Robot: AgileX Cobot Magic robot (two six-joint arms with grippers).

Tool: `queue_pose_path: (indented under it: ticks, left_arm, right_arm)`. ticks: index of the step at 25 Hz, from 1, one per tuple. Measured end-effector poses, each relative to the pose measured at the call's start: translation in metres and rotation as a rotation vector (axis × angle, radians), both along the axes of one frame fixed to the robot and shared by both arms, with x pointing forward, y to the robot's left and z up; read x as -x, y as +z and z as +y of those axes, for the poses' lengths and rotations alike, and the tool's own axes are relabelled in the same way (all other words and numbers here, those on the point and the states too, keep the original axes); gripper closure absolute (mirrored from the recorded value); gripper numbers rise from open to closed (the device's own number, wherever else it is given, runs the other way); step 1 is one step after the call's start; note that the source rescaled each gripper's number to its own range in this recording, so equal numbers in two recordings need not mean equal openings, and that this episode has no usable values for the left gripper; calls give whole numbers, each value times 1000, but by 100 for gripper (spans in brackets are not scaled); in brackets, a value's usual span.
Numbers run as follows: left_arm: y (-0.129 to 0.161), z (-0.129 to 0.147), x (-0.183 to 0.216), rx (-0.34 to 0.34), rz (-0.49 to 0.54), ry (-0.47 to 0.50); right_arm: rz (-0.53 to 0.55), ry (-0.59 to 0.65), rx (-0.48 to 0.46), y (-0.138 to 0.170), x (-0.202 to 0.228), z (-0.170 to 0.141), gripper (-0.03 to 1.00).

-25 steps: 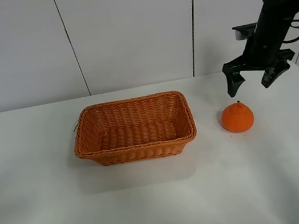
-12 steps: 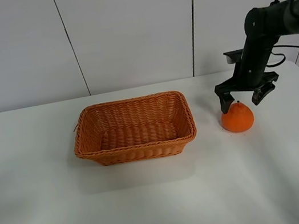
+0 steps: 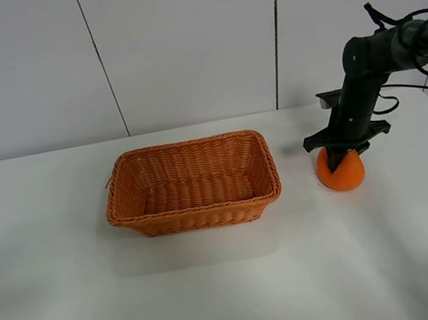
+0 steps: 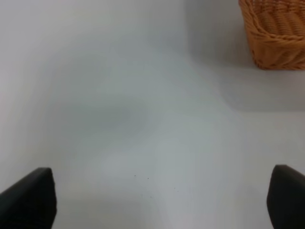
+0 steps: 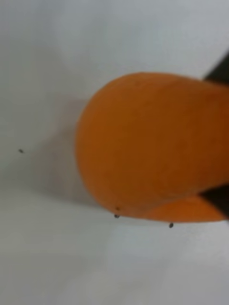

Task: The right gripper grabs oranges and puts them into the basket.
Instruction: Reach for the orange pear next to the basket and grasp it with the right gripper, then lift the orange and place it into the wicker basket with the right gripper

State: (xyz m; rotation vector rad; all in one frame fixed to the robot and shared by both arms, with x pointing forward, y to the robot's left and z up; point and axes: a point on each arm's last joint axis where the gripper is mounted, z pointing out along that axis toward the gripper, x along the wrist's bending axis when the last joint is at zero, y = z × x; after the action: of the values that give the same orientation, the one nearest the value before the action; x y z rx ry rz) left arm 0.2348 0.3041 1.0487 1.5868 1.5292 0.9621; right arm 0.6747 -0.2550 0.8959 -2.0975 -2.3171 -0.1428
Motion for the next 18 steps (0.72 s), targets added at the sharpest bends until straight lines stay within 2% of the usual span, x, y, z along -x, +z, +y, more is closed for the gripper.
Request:
queue_pose_path:
  ticks: [1, 7, 13, 18]
  left_arm:
    - [0, 0, 0, 0, 0, 0]
    - [0, 0, 0, 0, 0, 0]
    - [0, 0, 0, 0, 0, 0]
    - [0, 0, 0, 0, 0, 0]
  right_arm:
    - [-6, 0, -1, 3, 0, 0, 97]
    - [-38, 6, -1, 31, -1, 0, 96]
    - [-191, 19, 1, 116, -8, -1, 96]
    - [-269, 27, -5, 158, -13, 1, 96]
